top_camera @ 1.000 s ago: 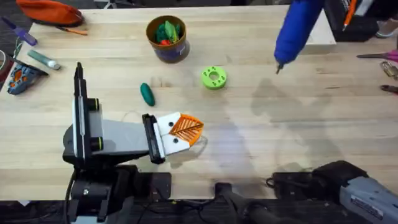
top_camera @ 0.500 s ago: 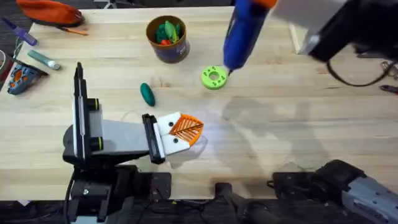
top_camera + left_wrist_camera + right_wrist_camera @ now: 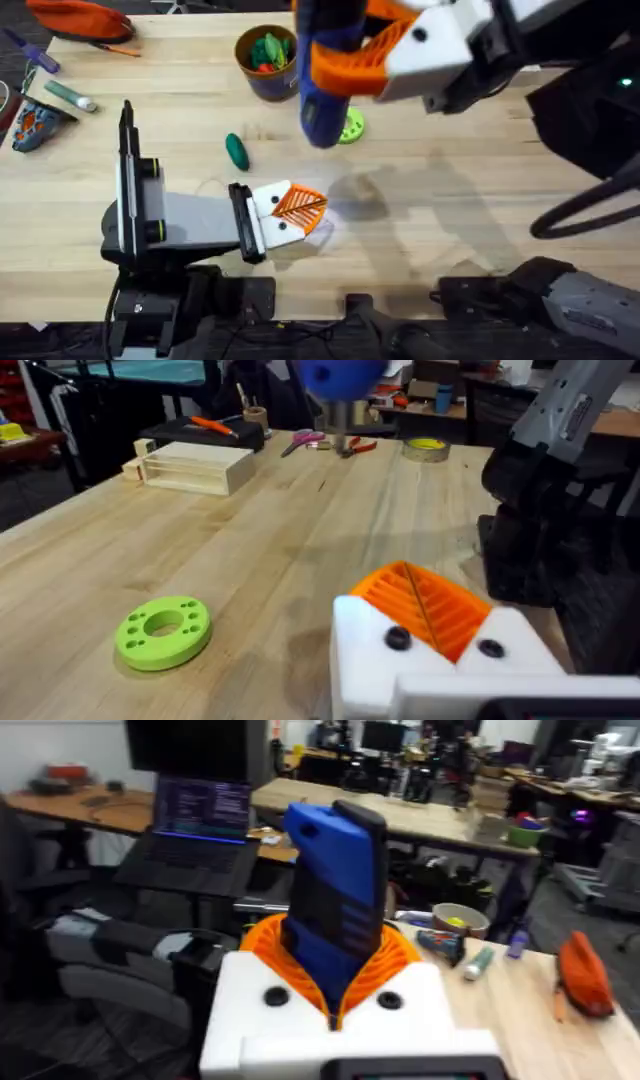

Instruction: Pick up the gripper from the table and insert it into the empty holder that is missing its gripper. Then pick up a screw, insert it into the mounting hole, and use the screwdriver to tighten it. Finally, clean up the table by picking up the vegetable and placing it into the bucket.

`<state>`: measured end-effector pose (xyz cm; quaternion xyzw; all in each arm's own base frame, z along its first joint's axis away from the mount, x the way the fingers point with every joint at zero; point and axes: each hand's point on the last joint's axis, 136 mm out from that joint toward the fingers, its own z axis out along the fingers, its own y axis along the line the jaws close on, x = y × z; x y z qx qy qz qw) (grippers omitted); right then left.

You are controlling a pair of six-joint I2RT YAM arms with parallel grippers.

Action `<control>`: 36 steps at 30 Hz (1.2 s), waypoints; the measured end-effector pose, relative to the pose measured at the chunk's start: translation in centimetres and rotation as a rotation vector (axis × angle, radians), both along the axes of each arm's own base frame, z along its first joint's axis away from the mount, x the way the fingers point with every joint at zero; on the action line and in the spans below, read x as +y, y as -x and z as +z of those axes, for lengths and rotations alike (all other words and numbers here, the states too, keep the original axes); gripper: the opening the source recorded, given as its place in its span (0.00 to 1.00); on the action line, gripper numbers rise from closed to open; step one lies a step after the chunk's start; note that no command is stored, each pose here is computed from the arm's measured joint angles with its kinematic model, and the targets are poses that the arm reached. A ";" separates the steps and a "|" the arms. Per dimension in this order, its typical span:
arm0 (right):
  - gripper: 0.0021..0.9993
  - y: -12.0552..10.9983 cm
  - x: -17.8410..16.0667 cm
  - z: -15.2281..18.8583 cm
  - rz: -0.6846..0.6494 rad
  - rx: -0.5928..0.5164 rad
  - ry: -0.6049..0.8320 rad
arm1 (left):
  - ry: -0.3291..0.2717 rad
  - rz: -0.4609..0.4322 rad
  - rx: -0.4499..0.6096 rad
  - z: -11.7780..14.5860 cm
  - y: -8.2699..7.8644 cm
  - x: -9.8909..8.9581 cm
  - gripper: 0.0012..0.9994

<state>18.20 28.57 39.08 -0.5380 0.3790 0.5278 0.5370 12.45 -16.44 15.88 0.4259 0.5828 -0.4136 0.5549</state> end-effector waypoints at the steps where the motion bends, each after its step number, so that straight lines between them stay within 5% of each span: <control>1: 0.02 0.3 0.2 -0.2 0.017 0.007 0.005 | 0.000 0.000 0.000 0.0 0.0 0.0 0.01; 16: 0.02 3.0 1.6 -0.3 0.125 0.005 0.009 | 0.000 0.000 0.000 0.0 0.0 0.0 0.01; 36: 0.02 3.2 4.0 -0.8 0.141 0.022 -0.020 | 0.000 0.000 0.000 0.0 0.0 0.0 0.01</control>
